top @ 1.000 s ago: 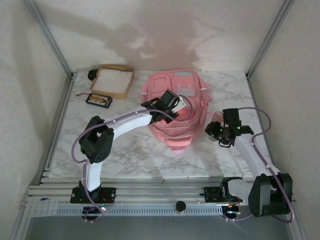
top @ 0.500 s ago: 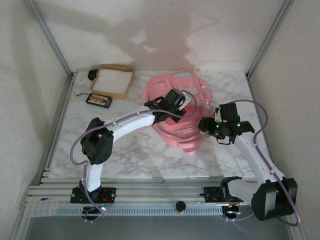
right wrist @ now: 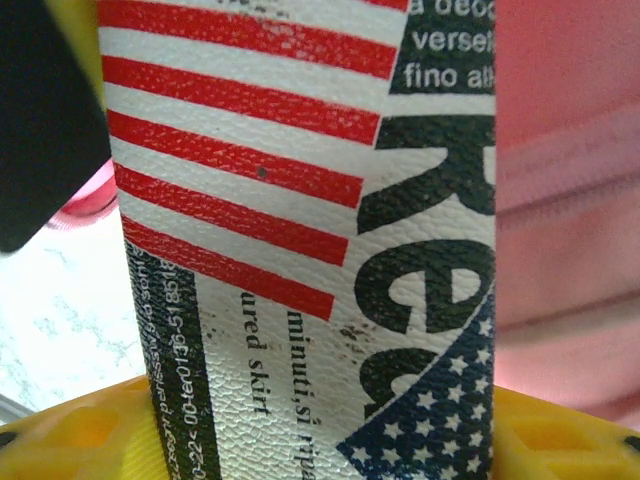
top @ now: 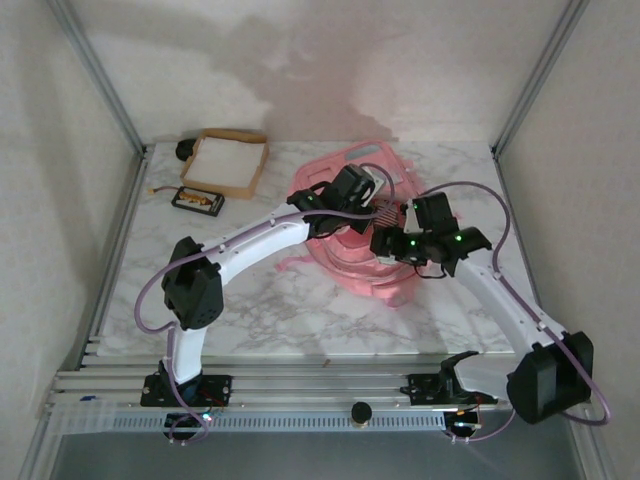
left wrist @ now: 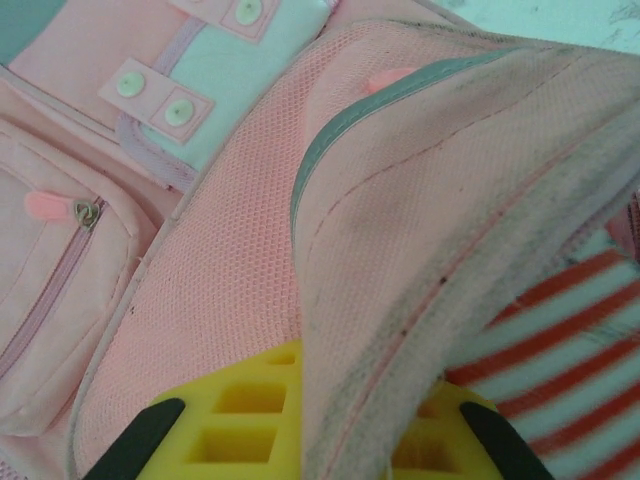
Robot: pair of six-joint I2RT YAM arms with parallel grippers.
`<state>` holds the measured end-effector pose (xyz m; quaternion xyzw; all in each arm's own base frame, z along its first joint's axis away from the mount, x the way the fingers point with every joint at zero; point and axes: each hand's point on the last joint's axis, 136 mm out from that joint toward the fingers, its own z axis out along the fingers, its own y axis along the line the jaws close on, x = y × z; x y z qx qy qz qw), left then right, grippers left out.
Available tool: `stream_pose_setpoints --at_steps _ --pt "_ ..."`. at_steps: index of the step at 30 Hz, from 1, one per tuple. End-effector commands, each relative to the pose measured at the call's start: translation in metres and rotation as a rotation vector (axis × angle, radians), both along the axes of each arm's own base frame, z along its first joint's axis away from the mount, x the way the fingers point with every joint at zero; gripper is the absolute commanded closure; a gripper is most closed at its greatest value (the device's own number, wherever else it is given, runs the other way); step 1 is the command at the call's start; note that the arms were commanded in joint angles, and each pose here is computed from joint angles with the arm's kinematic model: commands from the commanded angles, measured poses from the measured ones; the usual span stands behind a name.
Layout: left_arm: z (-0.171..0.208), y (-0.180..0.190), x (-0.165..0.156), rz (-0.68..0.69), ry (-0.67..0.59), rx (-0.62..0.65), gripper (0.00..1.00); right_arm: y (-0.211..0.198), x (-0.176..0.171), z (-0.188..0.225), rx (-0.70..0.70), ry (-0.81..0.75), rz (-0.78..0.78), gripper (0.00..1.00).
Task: Pack the student bag
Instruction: Place the glasses case in the student bag.
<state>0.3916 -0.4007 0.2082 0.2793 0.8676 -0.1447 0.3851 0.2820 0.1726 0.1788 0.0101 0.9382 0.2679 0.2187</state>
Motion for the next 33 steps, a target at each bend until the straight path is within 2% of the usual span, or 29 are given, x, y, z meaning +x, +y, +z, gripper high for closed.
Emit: stream_pose_setpoints --at_steps 1,3,4,9,13,16,18,20,22,25,28,33 --pt "0.068 -0.025 -0.001 -0.001 -0.079 -0.210 1.00 0.022 0.031 0.029 0.069 -0.129 0.026 0.49" --pt "0.070 -0.026 -0.001 0.000 -0.073 -0.241 1.00 0.020 0.045 0.017 0.043 -0.116 -0.012 0.49" --pt "0.070 -0.027 -0.002 -0.005 -0.061 -0.253 1.00 0.024 0.049 0.014 0.048 -0.113 -0.003 0.46" --pt "0.069 -0.024 0.005 0.060 -0.035 -0.284 1.00 0.013 0.063 -0.006 -0.009 -0.058 -0.098 0.13" --pt "0.070 -0.024 0.011 0.090 -0.026 -0.308 1.00 0.023 0.051 0.004 0.083 -0.074 -0.056 0.06" --pt "0.069 -0.027 0.013 0.080 -0.005 -0.331 1.00 0.016 0.036 -0.003 0.126 -0.036 -0.045 0.12" --pt "0.068 -0.031 0.012 0.069 0.011 -0.341 1.00 0.018 0.027 -0.011 0.208 0.015 -0.037 0.28" --pt "0.067 -0.034 0.011 0.061 0.025 -0.350 1.00 0.019 0.023 -0.018 0.239 0.043 -0.052 0.31" --pt "0.066 -0.037 0.010 0.056 0.037 -0.359 1.00 0.027 0.026 -0.015 0.306 0.035 -0.042 0.40" --pt "0.065 -0.038 0.011 0.060 0.054 -0.365 1.00 0.036 0.039 -0.012 0.374 0.030 -0.048 0.40" --pt "0.065 -0.038 0.008 0.058 0.065 -0.373 1.00 0.030 0.060 -0.022 0.343 0.028 -0.115 0.47" --pt "0.065 -0.037 0.008 0.068 0.076 -0.378 1.00 0.022 0.080 -0.034 0.335 0.019 -0.217 0.49"
